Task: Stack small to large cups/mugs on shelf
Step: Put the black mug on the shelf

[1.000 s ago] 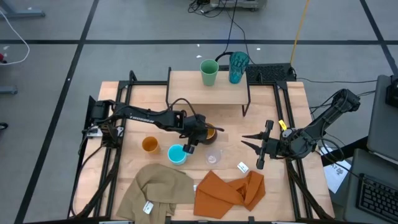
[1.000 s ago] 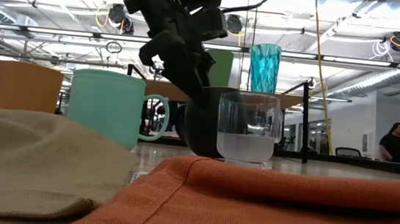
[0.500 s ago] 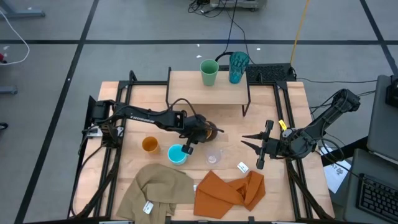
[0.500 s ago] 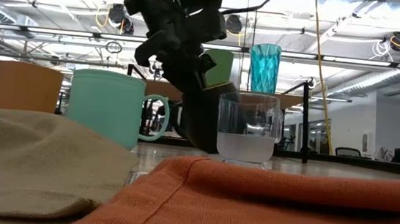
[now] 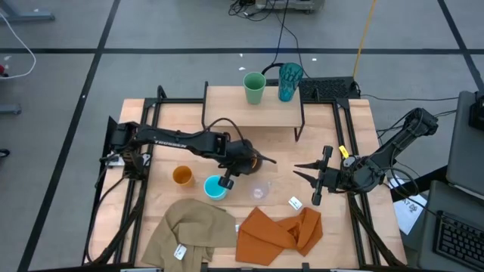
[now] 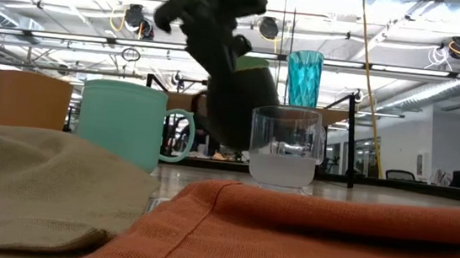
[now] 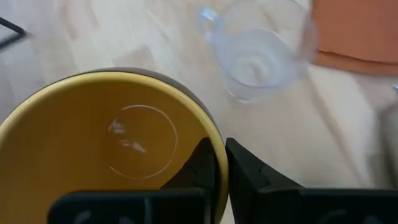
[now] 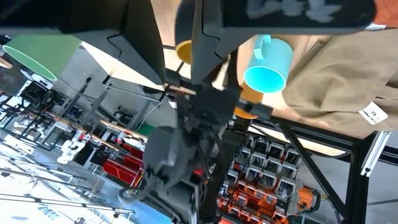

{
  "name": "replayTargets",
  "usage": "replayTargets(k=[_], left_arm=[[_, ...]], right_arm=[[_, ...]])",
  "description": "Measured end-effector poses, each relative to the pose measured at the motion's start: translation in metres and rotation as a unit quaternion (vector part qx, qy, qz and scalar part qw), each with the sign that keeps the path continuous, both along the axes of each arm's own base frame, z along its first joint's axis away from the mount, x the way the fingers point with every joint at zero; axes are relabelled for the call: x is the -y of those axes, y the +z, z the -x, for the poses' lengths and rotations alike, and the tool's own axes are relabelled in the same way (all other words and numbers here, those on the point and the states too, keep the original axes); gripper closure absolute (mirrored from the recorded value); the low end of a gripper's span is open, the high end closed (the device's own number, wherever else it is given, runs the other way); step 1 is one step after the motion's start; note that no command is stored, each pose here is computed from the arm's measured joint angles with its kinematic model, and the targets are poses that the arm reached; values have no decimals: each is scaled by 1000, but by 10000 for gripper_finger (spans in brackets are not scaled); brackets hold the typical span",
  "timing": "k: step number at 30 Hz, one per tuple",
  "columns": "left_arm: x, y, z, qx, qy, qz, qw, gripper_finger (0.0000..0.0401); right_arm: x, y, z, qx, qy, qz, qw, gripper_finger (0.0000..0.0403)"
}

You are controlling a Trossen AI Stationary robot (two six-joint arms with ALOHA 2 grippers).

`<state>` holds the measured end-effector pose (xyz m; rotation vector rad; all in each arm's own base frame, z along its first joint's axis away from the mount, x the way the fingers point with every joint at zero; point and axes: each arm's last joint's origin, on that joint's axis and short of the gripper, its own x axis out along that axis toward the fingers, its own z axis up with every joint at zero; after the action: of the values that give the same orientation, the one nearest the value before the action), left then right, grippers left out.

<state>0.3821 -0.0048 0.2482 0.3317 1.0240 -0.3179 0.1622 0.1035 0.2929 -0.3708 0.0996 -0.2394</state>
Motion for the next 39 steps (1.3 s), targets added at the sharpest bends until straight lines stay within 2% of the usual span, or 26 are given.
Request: replayTargets(k=[9,16,25,35,39], left_arm=[[19,53,8,-2,20,-50,999,385],[14,89,19,-28,34,-59,997,385],[-31,126,36,-51,122,-68,989,385],[-87,130,50,-72,180,-43,980,385],[-104,131,54,-69,185,-53,979,385]], right_arm=[[0,0,0,-2,1,9,1000,332],[0,0,0,-1,1,9,1000,332],[0,0,0,-1,1,10,1000,332],[0,0,0,-3,1,16,1000,332],[0,0,0,-3,1,17,1000,332]])
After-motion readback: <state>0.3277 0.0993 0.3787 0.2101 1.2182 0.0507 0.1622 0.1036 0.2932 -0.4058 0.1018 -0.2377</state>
